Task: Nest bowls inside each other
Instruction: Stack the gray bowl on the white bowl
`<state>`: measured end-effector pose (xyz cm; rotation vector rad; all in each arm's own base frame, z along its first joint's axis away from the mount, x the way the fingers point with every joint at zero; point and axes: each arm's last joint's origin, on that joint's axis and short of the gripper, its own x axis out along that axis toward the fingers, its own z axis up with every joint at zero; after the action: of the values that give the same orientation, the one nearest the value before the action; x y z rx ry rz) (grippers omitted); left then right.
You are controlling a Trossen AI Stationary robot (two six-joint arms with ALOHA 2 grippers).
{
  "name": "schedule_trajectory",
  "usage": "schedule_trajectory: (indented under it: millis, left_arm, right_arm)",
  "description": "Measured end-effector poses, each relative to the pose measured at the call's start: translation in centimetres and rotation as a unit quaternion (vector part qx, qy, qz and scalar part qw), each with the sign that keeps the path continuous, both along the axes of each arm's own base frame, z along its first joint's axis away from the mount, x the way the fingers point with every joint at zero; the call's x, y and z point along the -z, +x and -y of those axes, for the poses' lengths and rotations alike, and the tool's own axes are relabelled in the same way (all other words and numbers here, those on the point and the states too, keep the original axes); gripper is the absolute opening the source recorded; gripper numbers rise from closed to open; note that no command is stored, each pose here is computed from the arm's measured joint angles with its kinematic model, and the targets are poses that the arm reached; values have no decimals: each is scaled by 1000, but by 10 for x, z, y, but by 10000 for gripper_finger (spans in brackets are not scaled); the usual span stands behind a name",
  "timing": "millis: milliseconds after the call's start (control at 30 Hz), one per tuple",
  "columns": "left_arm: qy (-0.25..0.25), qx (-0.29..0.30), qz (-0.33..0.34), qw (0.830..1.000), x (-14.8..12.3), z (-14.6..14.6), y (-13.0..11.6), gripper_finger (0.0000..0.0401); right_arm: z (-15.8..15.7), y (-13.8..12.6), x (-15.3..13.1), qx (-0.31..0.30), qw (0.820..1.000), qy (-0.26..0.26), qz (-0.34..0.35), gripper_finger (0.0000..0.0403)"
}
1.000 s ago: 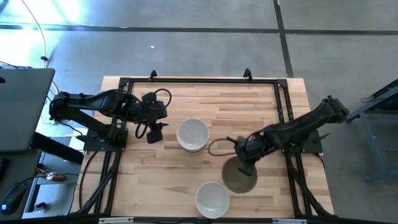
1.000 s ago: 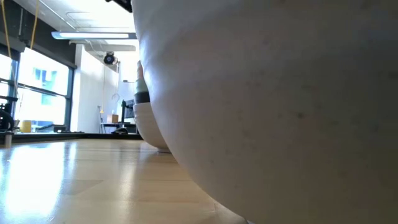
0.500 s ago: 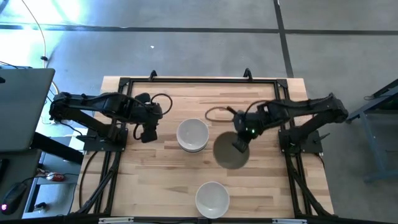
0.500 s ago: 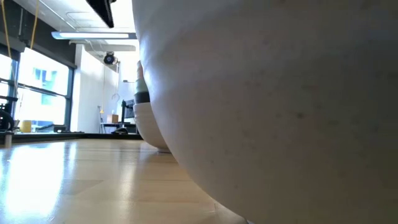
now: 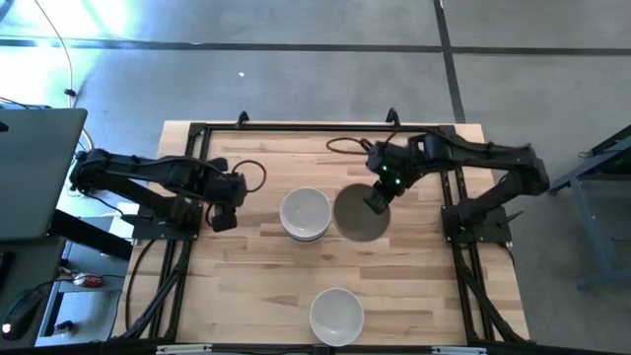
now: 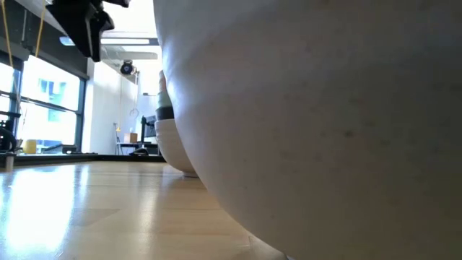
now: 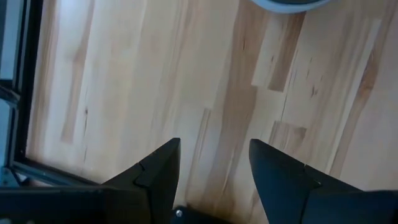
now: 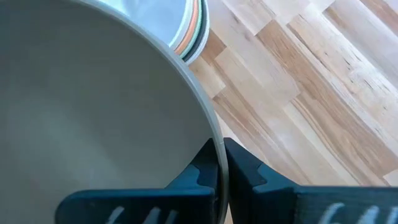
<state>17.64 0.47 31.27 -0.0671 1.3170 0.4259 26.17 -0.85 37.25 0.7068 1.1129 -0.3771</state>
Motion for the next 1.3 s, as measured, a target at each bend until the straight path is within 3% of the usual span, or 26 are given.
schedule_trajectory:
  millis: [233,400,767,1000,1167,1300]
  left_arm:
    - [-2,-25,48,999,-10,-1,-23,181]
    - [-3,-30,67,997,-14,-1,-31,181]
    - [3,-27,36,999,-11,-2,-31,181]
    - [10,-31,29,999,-11,-2,-32,182]
    - [14,-36,28,999,-11,-2,-33,182]
    - [20,-37,30,999,-11,-3,-33,182]
  right_arm:
    - [23,10,10,6,999,31,-19,0]
    - [36,27,5,-3,1000,22,-23,0]
    - [58,77,-22,-33,998,-17,-43,0]
    - [64,112,-13,-51,998,-4,-24,0]
    - [61,116,5,-55,996,13,-63,0]
    - [56,120,7,-53,997,14,-54,0]
